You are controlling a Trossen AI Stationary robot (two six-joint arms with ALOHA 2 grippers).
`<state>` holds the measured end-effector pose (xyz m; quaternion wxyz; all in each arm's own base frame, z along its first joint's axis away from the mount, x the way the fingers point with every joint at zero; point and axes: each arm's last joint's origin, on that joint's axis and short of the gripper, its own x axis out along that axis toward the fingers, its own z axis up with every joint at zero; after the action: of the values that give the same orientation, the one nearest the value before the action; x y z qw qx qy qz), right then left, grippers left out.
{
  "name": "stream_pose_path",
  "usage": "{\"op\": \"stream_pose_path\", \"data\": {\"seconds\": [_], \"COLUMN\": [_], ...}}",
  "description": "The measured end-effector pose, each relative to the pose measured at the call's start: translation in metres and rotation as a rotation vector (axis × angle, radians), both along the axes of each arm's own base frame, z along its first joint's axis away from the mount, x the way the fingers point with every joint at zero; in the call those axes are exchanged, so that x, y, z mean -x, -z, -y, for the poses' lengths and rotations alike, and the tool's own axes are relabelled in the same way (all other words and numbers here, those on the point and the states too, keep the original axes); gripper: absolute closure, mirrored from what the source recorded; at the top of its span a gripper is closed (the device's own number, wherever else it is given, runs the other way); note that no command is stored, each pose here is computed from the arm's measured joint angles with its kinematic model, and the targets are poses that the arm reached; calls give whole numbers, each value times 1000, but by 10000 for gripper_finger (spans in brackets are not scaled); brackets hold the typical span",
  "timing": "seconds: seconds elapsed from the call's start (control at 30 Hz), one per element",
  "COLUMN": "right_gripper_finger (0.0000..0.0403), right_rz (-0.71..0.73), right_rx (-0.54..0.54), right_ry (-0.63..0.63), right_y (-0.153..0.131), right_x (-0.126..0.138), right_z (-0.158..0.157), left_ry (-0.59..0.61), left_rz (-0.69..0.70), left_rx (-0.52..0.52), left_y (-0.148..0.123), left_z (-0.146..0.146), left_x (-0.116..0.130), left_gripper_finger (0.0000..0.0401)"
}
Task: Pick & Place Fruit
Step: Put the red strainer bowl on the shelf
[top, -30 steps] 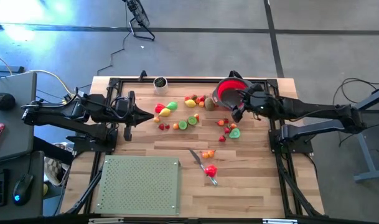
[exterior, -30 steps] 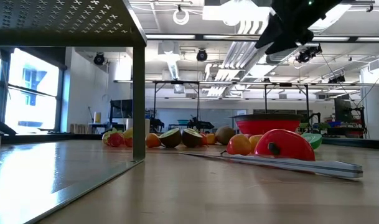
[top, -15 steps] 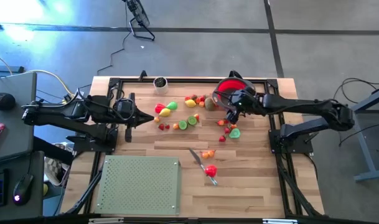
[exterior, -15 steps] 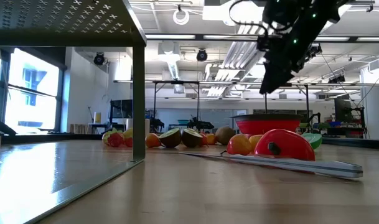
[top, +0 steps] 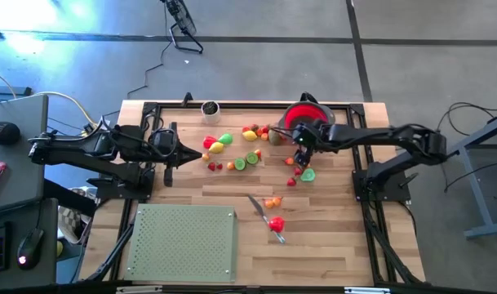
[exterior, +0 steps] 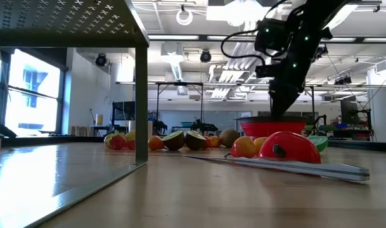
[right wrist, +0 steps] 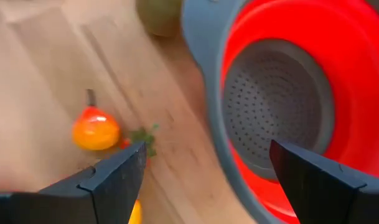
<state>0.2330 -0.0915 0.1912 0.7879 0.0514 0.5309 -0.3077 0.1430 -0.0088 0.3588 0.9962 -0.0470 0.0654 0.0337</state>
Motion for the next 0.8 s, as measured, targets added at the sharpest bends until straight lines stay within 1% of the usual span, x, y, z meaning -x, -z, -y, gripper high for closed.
{"op": "stream_pose_path", "data": {"seconds": [0.17, 0.27, 0.4, 0.63, 0.8], "right_gripper_finger": [74, 91, 133, 213, 262], "right_rz": [-55, -50, -46, -26, -23], "right_rx": [60, 64, 55, -2, -3], "right_ry": [31, 32, 28, 6, 12], "right_y": [7, 7, 7, 7, 7], "right_x": [-2, -2, -3, -3, -3], "right_z": [3, 3, 3, 1, 1], "left_ry": [0, 0, 0, 1, 4], "left_rz": [-17, -17, -21, -22, -22], "left_rx": [1, 1, 1, 1, 2], "left_y": [2, 2, 2, 2, 2], "left_z": [0, 0, 0, 0, 0], "left_x": [0, 0, 0, 0, 0], "left_gripper_finger": [401, 401, 401, 401, 401]}}
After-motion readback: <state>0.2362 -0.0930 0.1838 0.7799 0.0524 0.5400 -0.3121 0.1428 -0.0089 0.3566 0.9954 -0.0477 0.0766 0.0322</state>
